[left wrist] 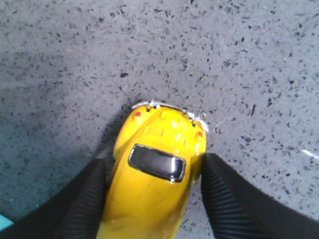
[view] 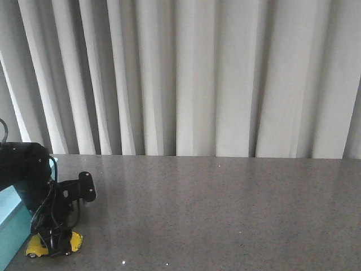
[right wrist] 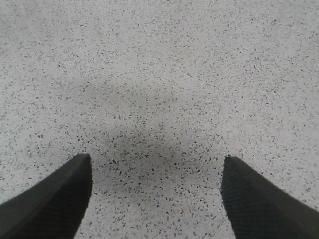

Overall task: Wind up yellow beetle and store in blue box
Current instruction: 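Lower the left gripper onto the car and grasp it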

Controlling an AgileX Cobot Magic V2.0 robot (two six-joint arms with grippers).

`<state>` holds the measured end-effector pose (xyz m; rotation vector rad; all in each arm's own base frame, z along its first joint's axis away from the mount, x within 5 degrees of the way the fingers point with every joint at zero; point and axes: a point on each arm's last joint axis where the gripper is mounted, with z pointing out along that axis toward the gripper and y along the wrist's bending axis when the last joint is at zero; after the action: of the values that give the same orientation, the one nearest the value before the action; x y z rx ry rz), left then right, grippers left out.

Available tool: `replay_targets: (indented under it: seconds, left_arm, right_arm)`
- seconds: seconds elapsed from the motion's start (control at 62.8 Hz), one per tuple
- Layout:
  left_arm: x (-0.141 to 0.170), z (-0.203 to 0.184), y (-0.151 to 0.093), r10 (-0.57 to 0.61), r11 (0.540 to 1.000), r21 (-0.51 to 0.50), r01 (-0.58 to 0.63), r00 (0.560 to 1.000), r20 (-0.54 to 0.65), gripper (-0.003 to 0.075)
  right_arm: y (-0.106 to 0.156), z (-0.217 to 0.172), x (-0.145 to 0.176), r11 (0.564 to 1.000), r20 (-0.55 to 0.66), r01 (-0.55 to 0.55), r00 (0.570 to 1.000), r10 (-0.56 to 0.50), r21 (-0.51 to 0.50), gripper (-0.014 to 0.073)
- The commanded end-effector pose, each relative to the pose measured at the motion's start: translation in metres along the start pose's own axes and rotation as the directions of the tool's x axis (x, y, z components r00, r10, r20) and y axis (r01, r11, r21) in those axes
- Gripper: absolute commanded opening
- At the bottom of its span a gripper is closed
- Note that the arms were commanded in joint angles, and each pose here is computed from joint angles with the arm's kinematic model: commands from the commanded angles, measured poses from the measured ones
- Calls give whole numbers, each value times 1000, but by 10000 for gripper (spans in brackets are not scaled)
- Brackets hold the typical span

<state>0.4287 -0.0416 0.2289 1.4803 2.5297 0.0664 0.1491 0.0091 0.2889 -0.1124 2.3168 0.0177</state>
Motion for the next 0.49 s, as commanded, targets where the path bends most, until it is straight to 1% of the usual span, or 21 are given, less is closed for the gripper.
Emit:
replay_targets:
  seconds: [0.0, 0.334, 0.478]
  left_arm:
    - [-7, -23, 1, -4, 998, -56, 8, 998, 68, 272]
    - [-10, -24, -1, -29, 999, -33, 32, 995, 101, 272]
    - [-12, -35, -3, -37, 998, -37, 42, 991, 131, 272]
  right_arm:
    - [-1, -6, -12, 1000, 86, 0, 996, -1, 6, 526]
    - [-1, -6, -12, 1000, 86, 1, 996, -2, 6, 526]
    - [-1, -6, -12, 1000, 86, 1, 996, -2, 6, 526]
